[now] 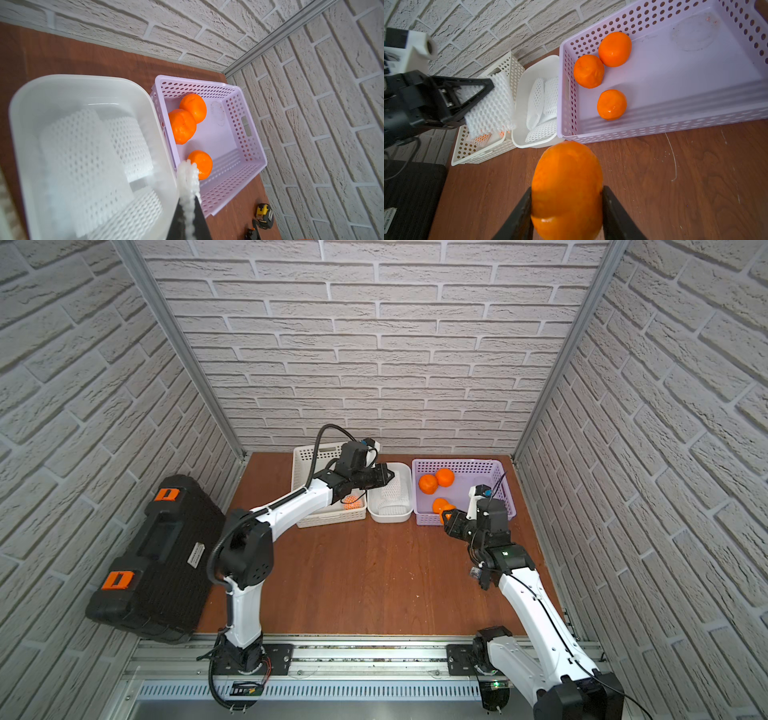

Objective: Remove foam nets from oranges
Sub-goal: Place the foam net into the storage box.

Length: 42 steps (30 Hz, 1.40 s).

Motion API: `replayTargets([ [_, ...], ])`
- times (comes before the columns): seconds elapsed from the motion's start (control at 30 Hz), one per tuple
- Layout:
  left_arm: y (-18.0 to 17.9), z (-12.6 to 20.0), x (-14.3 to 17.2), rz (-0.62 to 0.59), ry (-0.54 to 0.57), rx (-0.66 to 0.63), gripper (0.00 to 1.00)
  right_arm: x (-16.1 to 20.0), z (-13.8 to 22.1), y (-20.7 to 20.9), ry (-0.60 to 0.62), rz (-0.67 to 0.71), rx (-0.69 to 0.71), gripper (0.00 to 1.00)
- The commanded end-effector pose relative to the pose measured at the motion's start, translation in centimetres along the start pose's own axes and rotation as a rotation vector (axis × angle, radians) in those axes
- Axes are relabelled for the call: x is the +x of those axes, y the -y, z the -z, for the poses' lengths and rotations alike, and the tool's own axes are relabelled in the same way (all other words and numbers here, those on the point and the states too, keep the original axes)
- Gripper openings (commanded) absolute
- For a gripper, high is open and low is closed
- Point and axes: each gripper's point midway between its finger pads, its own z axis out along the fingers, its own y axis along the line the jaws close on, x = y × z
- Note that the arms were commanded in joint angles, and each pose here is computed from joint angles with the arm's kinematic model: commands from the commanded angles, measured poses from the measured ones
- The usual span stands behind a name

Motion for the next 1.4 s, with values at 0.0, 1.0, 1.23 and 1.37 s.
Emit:
replayTargets([
  [0.0, -0.5, -2.3, -0.4, -0.006, -0.054, 0.076, 0.0, -1.5, 0.2, -0.3, 0.027, -0.033, -0.026, 0.16],
  [1.0, -2.9, -5.6, 1.3, -0.489, -0.027, -0.236, 0.83, -5.0, -5.7, 1.9, -0.032, -0.21, 0.008, 0.2],
  [1.23, -2.8, -4.4, 0.6, -0.534, 0.055, -0.319, 0.87, -4.6, -4.3, 2.2, -0.023, -0.179, 0.035, 0.21],
  [1.37, -1.5, -3.8, 0.3, -0.518, 0.113, -0.263, 0.89, -4.7, -3.6, 2.3, -0.014, -0.168, 0.042, 0.21],
])
